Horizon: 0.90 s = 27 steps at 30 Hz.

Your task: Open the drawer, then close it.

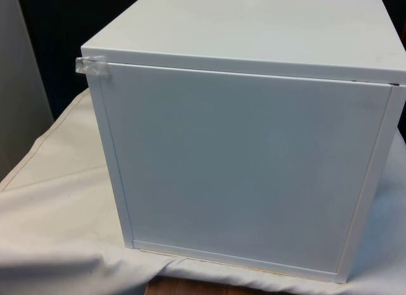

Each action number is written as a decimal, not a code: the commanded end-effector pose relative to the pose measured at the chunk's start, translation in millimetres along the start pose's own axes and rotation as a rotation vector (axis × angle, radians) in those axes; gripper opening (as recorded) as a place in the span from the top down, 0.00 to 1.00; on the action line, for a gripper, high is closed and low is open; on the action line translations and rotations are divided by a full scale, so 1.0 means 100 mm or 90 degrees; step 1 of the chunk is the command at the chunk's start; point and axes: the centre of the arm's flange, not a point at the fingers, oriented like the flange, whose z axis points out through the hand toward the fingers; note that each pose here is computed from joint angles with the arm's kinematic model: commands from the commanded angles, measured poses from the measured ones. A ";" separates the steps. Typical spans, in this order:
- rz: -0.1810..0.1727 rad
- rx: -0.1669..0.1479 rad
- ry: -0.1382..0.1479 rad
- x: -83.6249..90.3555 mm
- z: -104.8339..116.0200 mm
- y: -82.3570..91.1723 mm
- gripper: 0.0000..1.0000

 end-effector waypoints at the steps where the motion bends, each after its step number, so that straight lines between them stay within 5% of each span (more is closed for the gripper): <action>1: -0.006 0.000 0.004 0.00 0.00 -0.01 0.00; 27: -0.139 -0.001 0.005 0.01 0.00 -0.01 0.00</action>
